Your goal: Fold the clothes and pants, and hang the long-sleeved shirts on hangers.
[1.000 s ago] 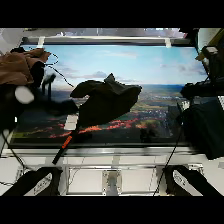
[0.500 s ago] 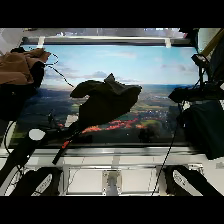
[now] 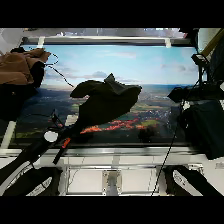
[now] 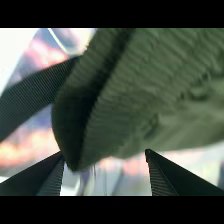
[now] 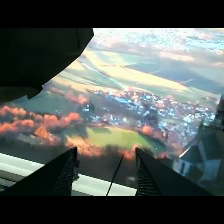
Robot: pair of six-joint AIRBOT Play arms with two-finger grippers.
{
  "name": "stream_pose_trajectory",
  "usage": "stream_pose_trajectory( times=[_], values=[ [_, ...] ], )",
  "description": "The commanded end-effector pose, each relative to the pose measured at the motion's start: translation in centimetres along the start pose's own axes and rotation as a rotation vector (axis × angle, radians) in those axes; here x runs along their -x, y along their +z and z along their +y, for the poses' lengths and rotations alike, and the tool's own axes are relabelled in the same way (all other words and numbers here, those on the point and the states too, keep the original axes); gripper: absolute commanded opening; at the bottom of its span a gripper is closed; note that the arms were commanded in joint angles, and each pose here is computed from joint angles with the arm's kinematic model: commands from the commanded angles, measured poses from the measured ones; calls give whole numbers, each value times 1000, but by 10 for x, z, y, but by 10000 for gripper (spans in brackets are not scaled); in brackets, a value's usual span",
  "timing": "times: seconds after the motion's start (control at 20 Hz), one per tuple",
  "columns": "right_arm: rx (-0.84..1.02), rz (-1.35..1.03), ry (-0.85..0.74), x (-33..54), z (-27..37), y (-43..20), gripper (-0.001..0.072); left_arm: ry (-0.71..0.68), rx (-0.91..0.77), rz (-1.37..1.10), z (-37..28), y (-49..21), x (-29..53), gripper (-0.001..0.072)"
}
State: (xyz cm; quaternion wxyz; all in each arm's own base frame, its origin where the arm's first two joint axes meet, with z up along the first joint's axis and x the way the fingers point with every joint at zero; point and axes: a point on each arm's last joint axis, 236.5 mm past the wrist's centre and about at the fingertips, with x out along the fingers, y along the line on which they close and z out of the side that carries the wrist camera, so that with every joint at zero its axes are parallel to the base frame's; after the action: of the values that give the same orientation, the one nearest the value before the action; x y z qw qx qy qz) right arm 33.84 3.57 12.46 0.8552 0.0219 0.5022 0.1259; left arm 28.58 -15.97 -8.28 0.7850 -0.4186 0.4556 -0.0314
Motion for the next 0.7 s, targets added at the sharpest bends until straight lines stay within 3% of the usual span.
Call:
stream_pose_trajectory(
  times=[0.0, 0.1, 0.2, 0.5, 0.65],
  values=[
    [0, -3, 0, 0, 0, 1, 430, 24, 5, -97, 2, 21, -9, 534],
    [0, -11, -2, 0, 0, 3, 430, 14, 1, -84, -7, 22, -12, 433],
    [0, -23, -5, 0, -1, 6, 429, -8, -4, -75, -19, 24, -13, 37],
    [4, -47, -94, -9, -27, 7, 431, -98, -148, -132, -62, 43, 7, 21],
    [-148, 1, 9, -59, -22, -25, 430, -171, -267, -199, -89, 53, 36, 21]
  ],
)
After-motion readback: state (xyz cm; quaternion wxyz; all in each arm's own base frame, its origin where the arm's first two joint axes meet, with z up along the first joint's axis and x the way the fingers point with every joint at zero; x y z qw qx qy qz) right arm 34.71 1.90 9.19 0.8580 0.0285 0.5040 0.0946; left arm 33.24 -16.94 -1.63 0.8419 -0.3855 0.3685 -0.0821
